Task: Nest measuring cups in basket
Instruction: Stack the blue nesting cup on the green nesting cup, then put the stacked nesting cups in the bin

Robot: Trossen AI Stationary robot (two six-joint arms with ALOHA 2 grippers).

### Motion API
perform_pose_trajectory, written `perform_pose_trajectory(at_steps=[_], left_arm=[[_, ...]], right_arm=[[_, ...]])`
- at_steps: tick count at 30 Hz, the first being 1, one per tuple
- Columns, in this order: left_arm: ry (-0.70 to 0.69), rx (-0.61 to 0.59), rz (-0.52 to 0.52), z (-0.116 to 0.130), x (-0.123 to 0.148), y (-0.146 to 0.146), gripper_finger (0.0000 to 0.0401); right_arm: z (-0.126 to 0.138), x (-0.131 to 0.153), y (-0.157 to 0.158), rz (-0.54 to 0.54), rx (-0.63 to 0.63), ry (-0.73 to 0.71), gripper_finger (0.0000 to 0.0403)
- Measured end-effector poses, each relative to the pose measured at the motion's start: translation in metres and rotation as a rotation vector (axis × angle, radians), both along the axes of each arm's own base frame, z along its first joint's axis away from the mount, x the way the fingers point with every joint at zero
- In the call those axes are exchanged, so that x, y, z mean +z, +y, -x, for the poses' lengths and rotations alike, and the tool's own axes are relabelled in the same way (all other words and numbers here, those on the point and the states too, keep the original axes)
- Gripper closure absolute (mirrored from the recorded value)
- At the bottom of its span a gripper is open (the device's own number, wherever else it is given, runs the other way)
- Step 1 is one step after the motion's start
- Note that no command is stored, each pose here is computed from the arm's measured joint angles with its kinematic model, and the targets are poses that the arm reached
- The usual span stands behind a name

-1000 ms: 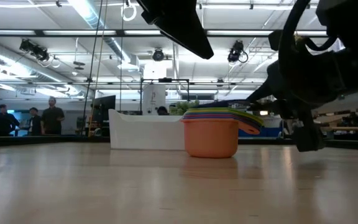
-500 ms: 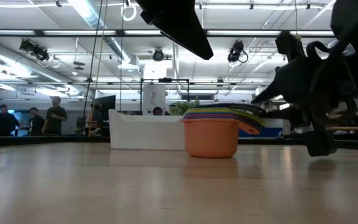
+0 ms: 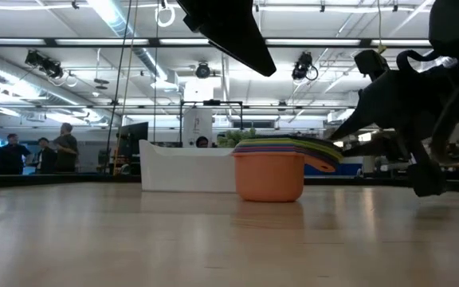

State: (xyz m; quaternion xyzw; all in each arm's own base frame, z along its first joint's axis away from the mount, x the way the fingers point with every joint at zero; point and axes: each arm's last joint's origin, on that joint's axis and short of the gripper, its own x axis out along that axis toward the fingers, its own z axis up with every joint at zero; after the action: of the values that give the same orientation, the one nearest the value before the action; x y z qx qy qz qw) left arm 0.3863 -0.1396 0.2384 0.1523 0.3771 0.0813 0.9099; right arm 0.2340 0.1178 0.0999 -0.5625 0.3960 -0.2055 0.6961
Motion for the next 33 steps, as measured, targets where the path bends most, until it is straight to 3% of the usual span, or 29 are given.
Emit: perform_pose_trajectory(at_steps=[10,16,20,23,33], left_arm=[[-0.002,-0.003,0.000,0.000,0.000,-0.001,0.0239],[0.020,-0.030,-0.009,0.001,0.000,-0.002,0.0239],[-0.018,-0.054,-0.034,0.008,0.017,-0.001,0.0251],[-0.058,-0.045,-0.032,0.013,0.028,0.001,0.0266],[-0.112,-0.030,-0.009,0.035,0.013,0.011,0.0291]], right_arm=[[0.010,0.012,-0.008,-0.054,-0.039,0.007,0.0277],[0.023,0.032,-0.002,-0.311,-0.054,-0.076,0.0277],[0.036,0.051,-0.003,-0.444,-0.102,-0.190,0.0277],[0.048,0.065,-0.002,-0.517,-0.108,-0.259,0.0277],[0.078,0.083,-0.007,-0.725,-0.054,-0.389,0.0277]])
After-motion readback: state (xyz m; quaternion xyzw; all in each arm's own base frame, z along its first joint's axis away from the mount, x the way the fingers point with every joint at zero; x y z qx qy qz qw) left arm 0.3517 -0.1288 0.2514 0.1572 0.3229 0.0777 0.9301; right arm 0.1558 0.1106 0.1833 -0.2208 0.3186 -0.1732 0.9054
